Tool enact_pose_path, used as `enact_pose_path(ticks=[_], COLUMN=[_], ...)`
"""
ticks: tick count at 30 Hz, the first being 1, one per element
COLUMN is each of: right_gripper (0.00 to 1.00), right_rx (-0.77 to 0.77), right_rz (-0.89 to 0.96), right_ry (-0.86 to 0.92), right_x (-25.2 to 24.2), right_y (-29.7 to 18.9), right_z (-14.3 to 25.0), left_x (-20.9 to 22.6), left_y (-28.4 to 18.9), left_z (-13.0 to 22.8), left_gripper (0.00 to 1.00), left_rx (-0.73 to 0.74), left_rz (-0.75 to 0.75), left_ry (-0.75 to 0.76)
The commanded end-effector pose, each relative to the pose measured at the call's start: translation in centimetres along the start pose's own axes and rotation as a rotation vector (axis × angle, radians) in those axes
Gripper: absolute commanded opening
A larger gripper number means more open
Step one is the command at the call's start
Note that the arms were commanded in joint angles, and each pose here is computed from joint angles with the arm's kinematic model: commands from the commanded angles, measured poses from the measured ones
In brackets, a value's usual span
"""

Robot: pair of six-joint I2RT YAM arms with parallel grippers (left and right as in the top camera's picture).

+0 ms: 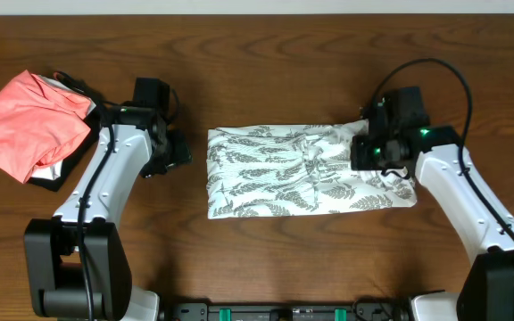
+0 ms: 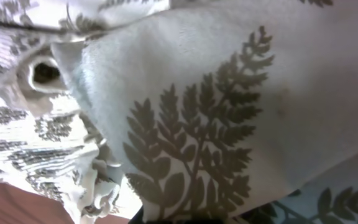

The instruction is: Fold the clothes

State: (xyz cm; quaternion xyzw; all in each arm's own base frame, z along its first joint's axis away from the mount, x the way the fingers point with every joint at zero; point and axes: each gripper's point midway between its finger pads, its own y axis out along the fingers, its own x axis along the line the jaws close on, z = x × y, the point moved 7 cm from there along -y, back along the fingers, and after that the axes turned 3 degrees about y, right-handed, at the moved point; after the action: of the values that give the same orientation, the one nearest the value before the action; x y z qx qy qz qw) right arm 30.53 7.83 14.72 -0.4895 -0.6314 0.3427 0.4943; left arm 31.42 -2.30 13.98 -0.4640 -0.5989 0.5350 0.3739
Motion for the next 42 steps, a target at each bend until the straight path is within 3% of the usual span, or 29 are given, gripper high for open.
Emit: enact_pose_path(ticks=[1,13,20,28,37,42], right_gripper=[0.01,0.01,0.01,0.26,0.35,0.34], right_rx=[0.021,-0.077,-0.074,-0.044,-0.202,-0.307], right_rz=[-0.005,-0.056,-0.073,-0.089,-0.243,-0.239], right_ry=[-0.027,0.080,0.050,-0.004,-0.103,-0.047], right_x=[0.5,2.1,3.4,4.8,6.4,4.4], right_y=[0.8,1.9,2.8,3.8,1.7,-1.3], right_z=[0.9,-0.2,-0.1,0.6,-2.9,-5.6], left_x=[-0.1,-0.1,-0.1,-0.1,-0.1,-0.1], left_y=[-0.7,-0.7,-0.7,-0.7,-0.7,-0.7], left_z=[-0.3,-0.3,-0.3,-0.3,-0.4,-0.3], left_gripper=[0.61,0.61,0.61,0.61,0.62,0.61], left_rx=[-0.024,-0.024,-0.024,-0.024,-0.024,-0.024], left_rz=[0.008,0.008,0.008,0.008,0.008,0.008], left_ry=[0.016,0.016,0.016,0.016,0.017,0.017])
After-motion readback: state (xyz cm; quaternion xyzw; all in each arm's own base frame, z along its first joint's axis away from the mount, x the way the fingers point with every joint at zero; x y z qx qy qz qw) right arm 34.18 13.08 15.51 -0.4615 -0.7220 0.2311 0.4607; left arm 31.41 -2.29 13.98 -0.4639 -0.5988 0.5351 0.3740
